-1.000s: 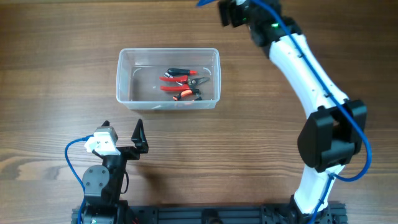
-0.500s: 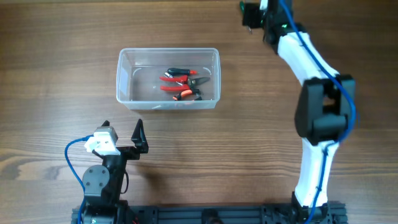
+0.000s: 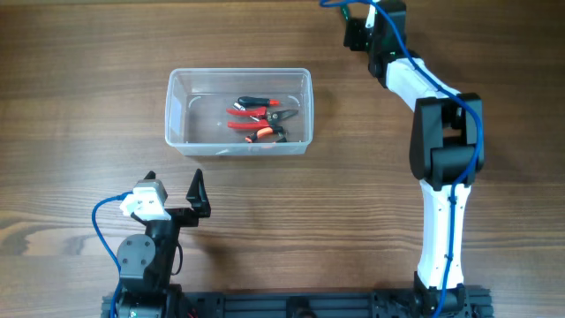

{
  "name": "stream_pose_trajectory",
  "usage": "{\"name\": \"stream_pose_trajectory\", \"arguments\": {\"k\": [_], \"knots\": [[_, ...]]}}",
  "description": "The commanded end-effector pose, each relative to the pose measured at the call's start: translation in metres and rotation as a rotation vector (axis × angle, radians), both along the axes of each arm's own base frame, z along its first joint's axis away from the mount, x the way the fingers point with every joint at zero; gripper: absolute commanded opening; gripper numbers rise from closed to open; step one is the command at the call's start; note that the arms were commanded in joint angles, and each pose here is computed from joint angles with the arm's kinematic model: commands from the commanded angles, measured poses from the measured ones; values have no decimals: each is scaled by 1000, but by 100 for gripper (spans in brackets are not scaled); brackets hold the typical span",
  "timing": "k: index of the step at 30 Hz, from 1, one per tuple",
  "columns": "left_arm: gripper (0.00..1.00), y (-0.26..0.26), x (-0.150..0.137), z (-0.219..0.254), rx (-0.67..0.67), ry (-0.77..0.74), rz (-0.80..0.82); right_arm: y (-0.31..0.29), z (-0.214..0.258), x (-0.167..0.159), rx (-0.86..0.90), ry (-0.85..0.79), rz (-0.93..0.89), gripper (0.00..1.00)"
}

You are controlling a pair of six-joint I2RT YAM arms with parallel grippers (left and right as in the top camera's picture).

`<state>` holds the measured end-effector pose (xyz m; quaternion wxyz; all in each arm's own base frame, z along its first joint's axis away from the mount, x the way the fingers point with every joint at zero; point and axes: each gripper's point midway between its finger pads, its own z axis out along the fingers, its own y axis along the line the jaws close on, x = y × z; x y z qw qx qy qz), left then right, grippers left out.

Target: Pack container

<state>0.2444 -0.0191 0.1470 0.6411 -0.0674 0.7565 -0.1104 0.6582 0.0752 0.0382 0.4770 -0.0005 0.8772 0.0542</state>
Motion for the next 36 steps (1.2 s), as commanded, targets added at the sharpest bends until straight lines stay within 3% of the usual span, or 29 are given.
{"name": "stream_pose_trajectory", "arguments": {"k": [1, 13, 16, 21, 23, 27, 36], "knots": [[100, 2, 0, -2, -8, 4, 10, -1, -28, 0, 14, 29, -9, 78], [100, 2, 0, -2, -8, 4, 10, -1, -50, -10, -97, 88, 55, 68], [100, 2, 0, -2, -8, 4, 10, -2, -69, -19, -114, 143, 63, 59], [100, 2, 0, -2, -8, 4, 10, -2, -95, -33, -122, 226, 70, 34], [100, 2, 0, -2, -8, 4, 10, -2, -98, -36, -124, 247, 71, 20], [100, 2, 0, -2, -8, 4, 10, -2, -101, -40, -125, 265, 72, 5], [100, 2, 0, -2, -8, 4, 10, -4, -94, -52, -139, 326, 83, 4]]}}
